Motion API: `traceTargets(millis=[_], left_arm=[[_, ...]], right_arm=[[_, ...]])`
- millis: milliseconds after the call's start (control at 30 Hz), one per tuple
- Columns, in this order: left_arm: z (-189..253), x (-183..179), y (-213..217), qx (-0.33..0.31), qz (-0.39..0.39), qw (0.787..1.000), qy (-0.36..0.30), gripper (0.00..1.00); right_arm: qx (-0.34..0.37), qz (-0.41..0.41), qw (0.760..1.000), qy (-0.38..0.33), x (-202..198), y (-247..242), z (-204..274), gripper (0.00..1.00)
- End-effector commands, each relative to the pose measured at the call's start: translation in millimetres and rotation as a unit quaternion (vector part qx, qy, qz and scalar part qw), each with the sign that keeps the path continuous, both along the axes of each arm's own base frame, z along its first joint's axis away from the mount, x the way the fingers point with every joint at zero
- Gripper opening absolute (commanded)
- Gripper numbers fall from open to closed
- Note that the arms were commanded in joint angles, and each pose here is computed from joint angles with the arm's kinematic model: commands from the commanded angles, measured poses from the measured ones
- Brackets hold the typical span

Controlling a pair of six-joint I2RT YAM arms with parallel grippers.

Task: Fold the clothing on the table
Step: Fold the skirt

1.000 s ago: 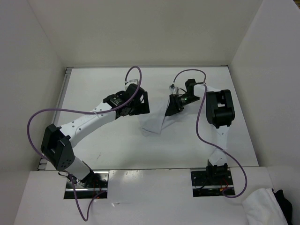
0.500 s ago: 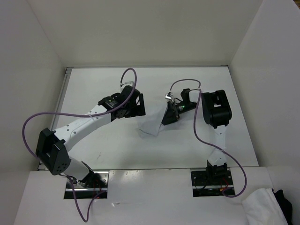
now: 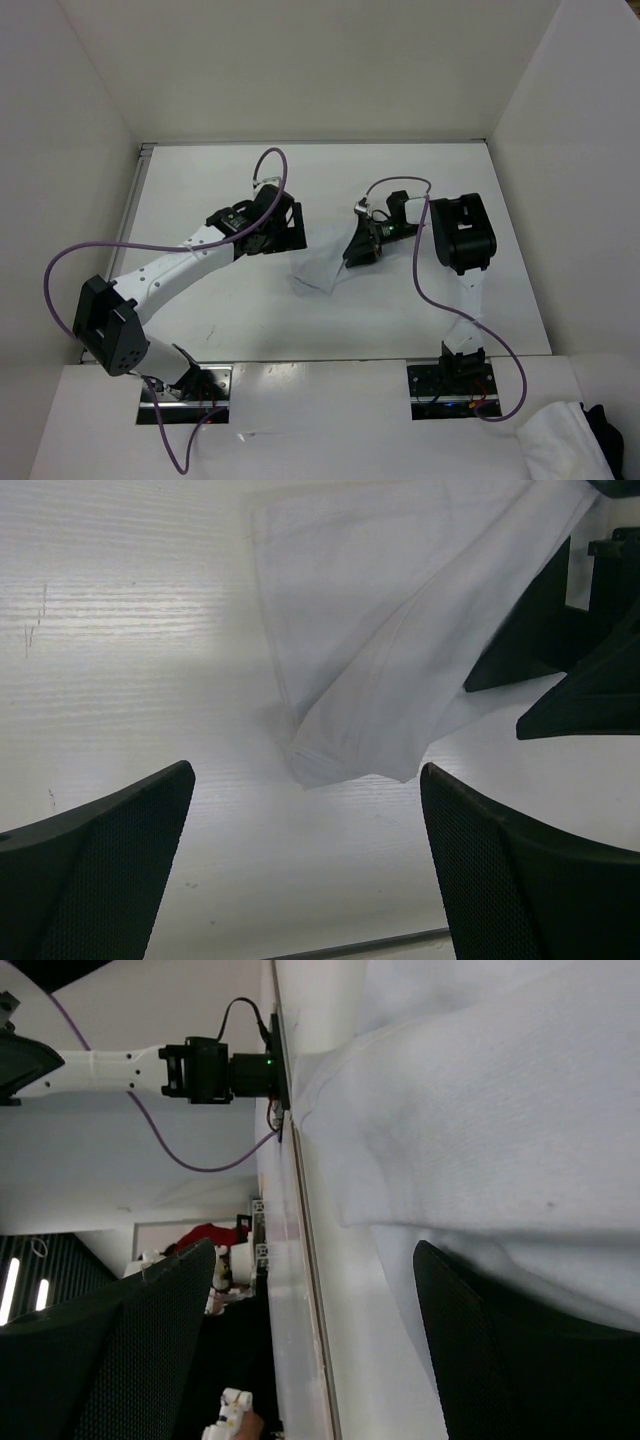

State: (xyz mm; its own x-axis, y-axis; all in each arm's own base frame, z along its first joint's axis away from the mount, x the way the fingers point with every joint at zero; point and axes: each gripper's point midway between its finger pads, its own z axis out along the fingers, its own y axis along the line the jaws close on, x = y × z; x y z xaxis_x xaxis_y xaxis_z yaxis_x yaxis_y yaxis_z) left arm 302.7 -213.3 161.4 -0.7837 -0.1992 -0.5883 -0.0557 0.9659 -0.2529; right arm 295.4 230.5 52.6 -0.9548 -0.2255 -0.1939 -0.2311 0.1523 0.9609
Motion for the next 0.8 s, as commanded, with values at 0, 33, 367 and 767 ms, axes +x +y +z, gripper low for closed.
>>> traceTargets(millis=[0,33,367,767], left_arm=[[3,-3,1,-0.015,0.006,1.0,0.003,1.0],[2,-3,1,-0.015,0.006,1.0,0.003,1.0],[-1,-7,2,-0.021,0.01,1.0,0.01,1.0],[-1,-8,0,-0.024,0.008,1.0,0.013,1.0]], right_arm=[[-0.031,-0.017,0.995,-0.098,34,5,-11,0.85],[-0.051,-0.03,0.994,-0.093,40,4,-12,0.85],[-0.113,-0.119,0.97,-0.177,100,4,3,0.85],[-0.072,-0.142,0.971,-0.179,124,15,30,0.82]])
